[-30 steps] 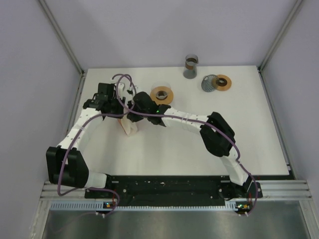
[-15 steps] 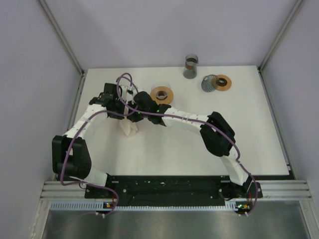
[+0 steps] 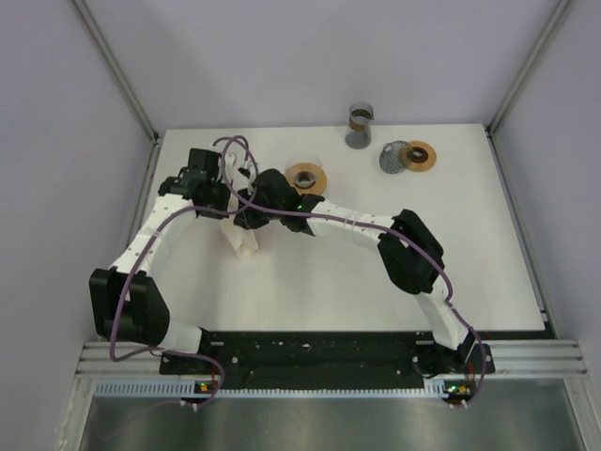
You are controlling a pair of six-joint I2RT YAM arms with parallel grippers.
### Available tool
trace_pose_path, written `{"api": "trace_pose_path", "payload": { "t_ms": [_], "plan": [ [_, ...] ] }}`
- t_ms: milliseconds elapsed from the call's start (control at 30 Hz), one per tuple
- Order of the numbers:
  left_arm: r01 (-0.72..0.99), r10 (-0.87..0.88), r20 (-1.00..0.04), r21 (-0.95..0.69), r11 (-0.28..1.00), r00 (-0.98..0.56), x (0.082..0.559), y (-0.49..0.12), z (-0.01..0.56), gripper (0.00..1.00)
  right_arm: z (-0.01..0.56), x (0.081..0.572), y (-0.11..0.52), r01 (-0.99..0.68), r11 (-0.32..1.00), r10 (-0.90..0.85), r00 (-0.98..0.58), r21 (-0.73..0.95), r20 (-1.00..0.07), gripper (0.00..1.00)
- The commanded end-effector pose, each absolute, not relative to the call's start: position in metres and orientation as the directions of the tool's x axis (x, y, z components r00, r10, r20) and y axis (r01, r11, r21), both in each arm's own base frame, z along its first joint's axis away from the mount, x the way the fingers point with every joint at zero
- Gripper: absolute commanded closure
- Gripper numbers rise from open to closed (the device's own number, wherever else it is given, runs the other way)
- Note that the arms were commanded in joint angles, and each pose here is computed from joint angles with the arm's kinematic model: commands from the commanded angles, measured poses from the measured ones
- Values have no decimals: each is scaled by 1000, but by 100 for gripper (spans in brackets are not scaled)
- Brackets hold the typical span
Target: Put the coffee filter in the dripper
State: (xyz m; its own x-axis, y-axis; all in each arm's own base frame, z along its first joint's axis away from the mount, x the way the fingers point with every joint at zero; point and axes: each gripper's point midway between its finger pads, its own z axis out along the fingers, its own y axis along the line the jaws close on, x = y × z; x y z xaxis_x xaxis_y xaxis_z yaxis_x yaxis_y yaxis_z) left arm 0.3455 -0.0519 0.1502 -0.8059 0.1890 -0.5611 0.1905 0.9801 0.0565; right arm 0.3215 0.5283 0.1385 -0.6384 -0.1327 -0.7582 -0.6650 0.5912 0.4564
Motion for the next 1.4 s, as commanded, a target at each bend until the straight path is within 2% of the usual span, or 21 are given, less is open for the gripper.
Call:
{"api": "trace_pose_path", "payload": {
  "t_ms": [0, 233, 500, 667, 767, 900, 1000, 1200, 1367],
  "plan": [
    [194, 216, -603, 102, 976, -768, 338, -45, 182, 100, 166, 314, 544, -740, 488, -112, -579, 463, -808, 77],
    [131, 204, -645, 160, 978, -736, 339, -19, 215, 100, 180, 303, 545, -776, 418, -109, -558, 472, -822, 66],
    [106, 146, -729, 101, 989, -669, 343, -16, 258, 100, 220, 299, 529, -819, 402, -65, -473, 411, -879, 57],
    [115, 121, -742, 60, 992, -660, 343, -22, 269, 100, 251, 289, 517, -854, 367, -48, -415, 370, -909, 46],
    [135, 104, -754, 21, 991, -648, 342, -29, 279, 100, 268, 285, 512, -866, 356, -32, -386, 350, -922, 42],
    [170, 67, -787, -49, 984, -614, 339, -44, 294, 100, 300, 290, 499, -855, 402, 31, -345, 327, -938, 42],
    [194, 50, -801, -84, 977, -597, 337, -52, 305, 100, 317, 295, 492, -833, 488, 47, -275, 263, -960, 41],
    [211, -19, -822, -167, 963, -569, 332, -65, 331, 100, 318, 305, 493, -792, 574, 17, -244, 209, -970, 46],
    [232, -27, -815, -197, 953, -579, 331, -72, 332, 100, 322, 308, 499, -788, 588, 12, -219, 184, -976, 51]
  ]
}}
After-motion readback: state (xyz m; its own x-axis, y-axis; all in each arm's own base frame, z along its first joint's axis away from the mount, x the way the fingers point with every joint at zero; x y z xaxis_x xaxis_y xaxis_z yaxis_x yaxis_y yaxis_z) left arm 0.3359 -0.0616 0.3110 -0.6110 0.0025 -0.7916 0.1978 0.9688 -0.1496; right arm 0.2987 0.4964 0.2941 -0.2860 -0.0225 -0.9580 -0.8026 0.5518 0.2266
